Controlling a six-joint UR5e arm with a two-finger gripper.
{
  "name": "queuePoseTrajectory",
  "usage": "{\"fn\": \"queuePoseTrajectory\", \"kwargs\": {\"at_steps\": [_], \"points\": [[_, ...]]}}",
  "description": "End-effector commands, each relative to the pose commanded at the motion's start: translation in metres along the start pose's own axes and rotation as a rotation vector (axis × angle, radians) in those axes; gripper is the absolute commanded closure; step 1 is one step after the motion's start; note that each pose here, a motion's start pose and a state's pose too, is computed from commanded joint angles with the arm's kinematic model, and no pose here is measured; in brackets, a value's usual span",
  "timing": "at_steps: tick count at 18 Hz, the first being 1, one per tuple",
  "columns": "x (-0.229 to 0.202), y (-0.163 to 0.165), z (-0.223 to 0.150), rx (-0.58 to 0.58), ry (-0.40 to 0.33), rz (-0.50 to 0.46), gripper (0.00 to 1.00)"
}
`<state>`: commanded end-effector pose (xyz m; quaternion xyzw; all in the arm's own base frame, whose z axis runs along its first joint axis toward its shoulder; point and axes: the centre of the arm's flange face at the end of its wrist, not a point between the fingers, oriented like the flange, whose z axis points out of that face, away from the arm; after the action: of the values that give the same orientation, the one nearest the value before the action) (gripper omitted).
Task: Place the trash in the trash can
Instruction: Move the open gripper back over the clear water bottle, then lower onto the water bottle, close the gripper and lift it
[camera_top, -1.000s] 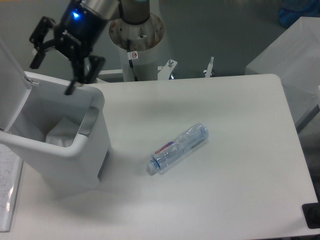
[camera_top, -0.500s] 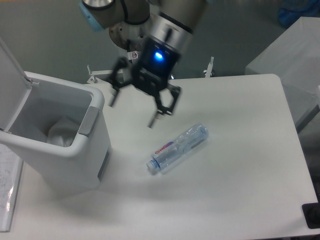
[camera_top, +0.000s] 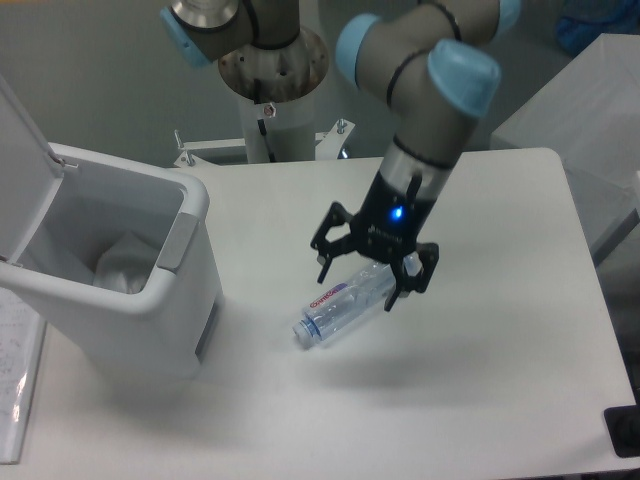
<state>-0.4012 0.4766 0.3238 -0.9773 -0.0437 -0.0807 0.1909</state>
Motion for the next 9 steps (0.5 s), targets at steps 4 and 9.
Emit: {"fn": "queuePoseTrajectory", "kwargs": {"at_steps": [4,9], "points": [[0.014,0.003,0.039,-0.132,0.007,0.028,0.0],[0.024,0.006,0.073,-0.244,-0.01,0.062,0.0]]}}
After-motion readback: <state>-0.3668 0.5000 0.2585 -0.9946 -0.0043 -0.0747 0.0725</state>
